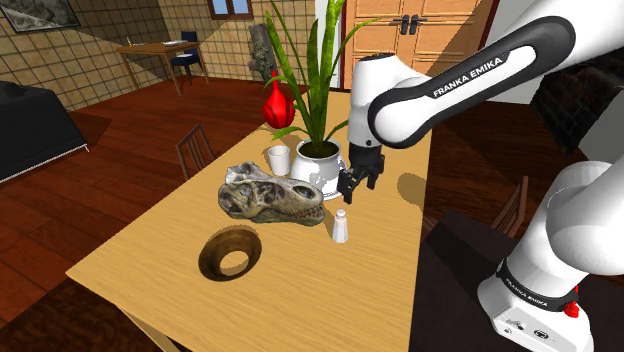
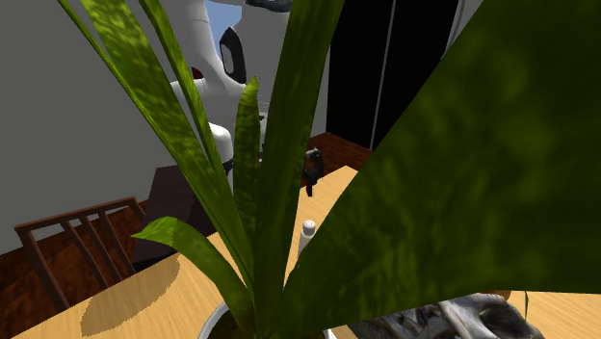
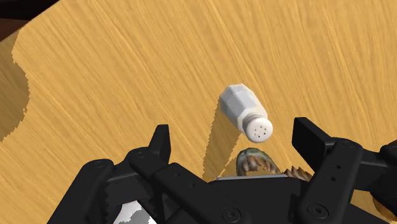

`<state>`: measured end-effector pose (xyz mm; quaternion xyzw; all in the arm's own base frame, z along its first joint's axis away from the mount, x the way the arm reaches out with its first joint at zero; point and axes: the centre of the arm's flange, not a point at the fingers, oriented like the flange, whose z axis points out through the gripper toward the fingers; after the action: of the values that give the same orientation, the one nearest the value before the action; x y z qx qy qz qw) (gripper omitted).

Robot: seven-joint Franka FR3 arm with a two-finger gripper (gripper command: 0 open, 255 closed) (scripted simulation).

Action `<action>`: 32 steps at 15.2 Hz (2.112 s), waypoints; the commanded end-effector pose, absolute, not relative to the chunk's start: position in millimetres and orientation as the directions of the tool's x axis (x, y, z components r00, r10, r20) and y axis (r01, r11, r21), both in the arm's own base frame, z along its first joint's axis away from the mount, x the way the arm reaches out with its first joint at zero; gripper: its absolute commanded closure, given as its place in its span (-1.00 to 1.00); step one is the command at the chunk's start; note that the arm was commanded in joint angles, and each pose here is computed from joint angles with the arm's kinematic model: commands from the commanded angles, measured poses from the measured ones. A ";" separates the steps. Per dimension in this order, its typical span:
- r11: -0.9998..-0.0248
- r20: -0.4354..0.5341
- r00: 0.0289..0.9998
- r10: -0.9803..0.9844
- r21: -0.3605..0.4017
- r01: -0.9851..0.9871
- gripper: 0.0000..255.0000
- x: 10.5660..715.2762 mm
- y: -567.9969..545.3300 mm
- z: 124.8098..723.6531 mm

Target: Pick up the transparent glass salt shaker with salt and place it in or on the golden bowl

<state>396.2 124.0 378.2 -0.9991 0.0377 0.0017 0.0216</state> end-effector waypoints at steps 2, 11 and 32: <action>-0.994 0.009 0.996 -0.092 -0.065 -0.091 -1.00 413.5 143.9 353.6; -0.992 0.014 0.995 -0.099 -0.074 -0.098 -1.00 422.2 155.6 303.0; -0.992 0.014 0.995 -0.099 -0.074 -0.098 1.00 422.2 155.6 318.8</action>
<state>422.6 156.2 313.9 -0.9981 0.0492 -0.0091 0.0369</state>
